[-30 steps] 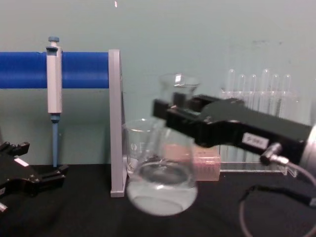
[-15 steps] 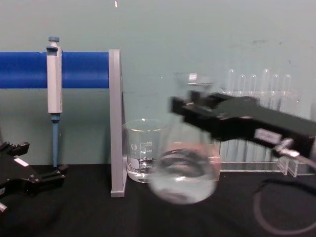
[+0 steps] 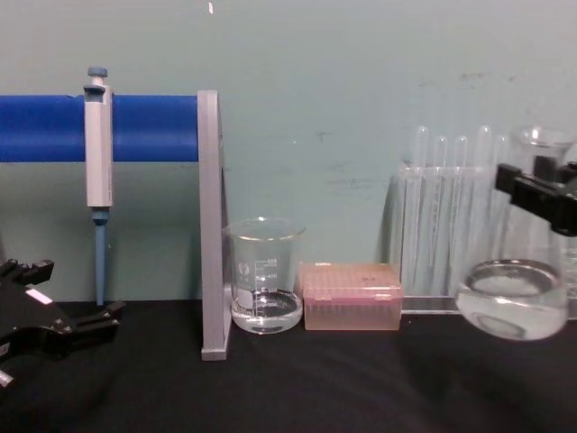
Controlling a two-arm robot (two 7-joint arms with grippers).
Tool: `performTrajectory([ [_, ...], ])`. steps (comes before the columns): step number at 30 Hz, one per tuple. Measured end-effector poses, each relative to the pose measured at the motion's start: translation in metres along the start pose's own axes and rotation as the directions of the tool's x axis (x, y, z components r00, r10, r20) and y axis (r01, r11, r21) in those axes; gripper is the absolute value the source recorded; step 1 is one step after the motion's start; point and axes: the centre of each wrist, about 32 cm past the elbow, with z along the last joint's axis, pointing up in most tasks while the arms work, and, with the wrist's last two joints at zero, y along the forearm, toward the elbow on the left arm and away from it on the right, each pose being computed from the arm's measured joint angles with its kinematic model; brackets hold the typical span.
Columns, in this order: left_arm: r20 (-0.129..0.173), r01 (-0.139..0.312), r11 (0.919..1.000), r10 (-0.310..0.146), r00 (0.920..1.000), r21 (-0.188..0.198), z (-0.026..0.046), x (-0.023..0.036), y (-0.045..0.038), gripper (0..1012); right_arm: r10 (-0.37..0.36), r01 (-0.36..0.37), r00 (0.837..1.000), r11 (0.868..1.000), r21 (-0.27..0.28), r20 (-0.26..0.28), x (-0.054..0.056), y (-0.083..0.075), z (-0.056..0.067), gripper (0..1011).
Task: Grasp the erlenmeyer flask with one hand, shake it three times, then place it back.
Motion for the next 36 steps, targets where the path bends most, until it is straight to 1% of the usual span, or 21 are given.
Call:
performTrajectory([
  [3,0.000,0.000,1.0000,0.000,1.0000,0.000,0.0000,0.0000,0.0000,1001,-0.004,0.004,1.000,1.000,-0.004,0.001,0.000,-0.002,0.000,449],
  [7,0.000,0.000,1.0000,0.000,1.0000,0.000,0.0000,0.0000,0.0000,1001,0.047,-0.047,0.999,0.999,0.005,-0.007,-0.004,0.003,0.001,450],
  [9,0.000,0.000,1.0000,0.000,1.0000,0.000,0.0000,0.0000,0.0000,1001,0.098,-0.098,0.995,0.995,0.011,-0.019,-0.010,0.008,0.001,449],
  [10,0.000,0.000,1.0000,0.000,1.0000,0.000,0.0000,0.0000,0.0000,1001,0.142,-0.141,0.990,0.990,0.017,-0.028,-0.015,0.012,0.001,449],
  [14,0.000,0.000,1.0000,0.000,1.0000,0.000,0.0000,0.0000,0.0000,1001,0.231,-0.230,0.972,0.973,0.028,-0.046,-0.025,0.020,0.000,449],
  [15,0.000,0.000,1.0000,0.000,1.0000,0.000,0.0000,0.0000,0.0000,1001,0.281,-0.279,0.958,0.960,0.033,-0.054,-0.031,0.024,0.000,449],
  [16,0.000,0.000,1.0000,0.000,1.0000,0.000,0.0000,0.0000,0.0000,1001,0.306,-0.304,0.950,0.952,0.036,-0.058,-0.034,0.025,0.000,449],
  [17,0.000,0.000,1.0000,0.000,1.0000,0.000,0.0000,0.0000,0.0000,1001,0.356,-0.354,0.932,0.934,0.041,-0.064,-0.040,0.029,0.000,449],
  [18,0.000,0.000,1.0000,0.000,1.0000,0.000,0.0000,0.0000,0.0000,1001,0.356,-0.354,0.932,0.934,0.041,-0.064,-0.040,0.029,0.000,449],
  [19,0.000,0.000,1.0000,0.000,1.0000,0.000,0.0000,0.0000,0.0000,1001,0.401,-0.399,0.913,0.916,0.047,-0.070,-0.045,0.033,0.000,449],
  [20,0.000,0.000,1.0000,0.000,1.0000,0.000,0.0000,0.0000,0.0000,1001,0.422,-0.419,0.904,0.906,0.049,-0.071,-0.048,0.035,0.000,449],
  [21,0.000,0.000,1.0000,0.000,1.0000,0.000,0.0000,0.0000,0.0000,1001,0.459,-0.457,0.885,0.888,0.052,-0.075,-0.053,0.037,0.000,449],
  [23,0.000,0.000,1.0000,0.000,1.0000,0.000,0.0000,0.0000,0.0000,1001,0.486,-0.483,0.871,0.874,0.054,-0.076,-0.056,0.040,0.000,449],
  [24,0.000,0.000,1.0000,0.000,1.0000,0.000,0.0000,0.0000,0.0000,1001,0.507,-0.504,0.859,0.862,0.056,-0.078,-0.059,0.042,-0.001,449],
  [25,0.000,0.000,1.0000,0.000,1.0000,0.000,0.0000,0.0000,0.0000,1001,0.514,-0.511,0.854,0.858,0.057,-0.079,-0.060,0.043,-0.001,449],
  [28,0.000,0.000,1.0000,0.000,1.0000,0.000,0.0000,0.0000,0.0000,1001,0.529,-0.526,0.845,0.848,0.058,-0.080,-0.063,0.046,-0.001,449],
  [31,0.000,0.000,1.0000,0.000,1.0000,0.000,0.0000,0.0000,0.0000,1001,0.529,-0.526,0.845,0.848,0.059,-0.078,-0.062,0.047,-0.001,449],
  [33,0.000,0.000,1.0000,0.000,1.0000,0.000,0.0000,0.0000,0.0000,1001,0.517,-0.514,0.853,0.856,0.061,-0.075,-0.060,0.048,-0.001,449],
  [34,0.000,0.000,1.0000,0.000,1.0000,0.000,0.0000,0.0000,0.0000,1001,0.501,-0.497,0.863,0.865,0.062,-0.071,-0.058,0.048,-0.001,449],
  [35,0.000,0.000,1.0000,0.000,1.0000,0.000,0.0000,0.0000,0.0000,1001,0.490,-0.487,0.869,0.871,0.062,-0.069,-0.056,0.048,-0.001,449],
  [36,0.000,0.000,1.0000,0.000,1.0000,0.000,0.0000,0.0000,0.0000,1001,0.463,-0.460,0.884,0.886,0.064,-0.063,-0.052,0.047,-0.001,449],
])
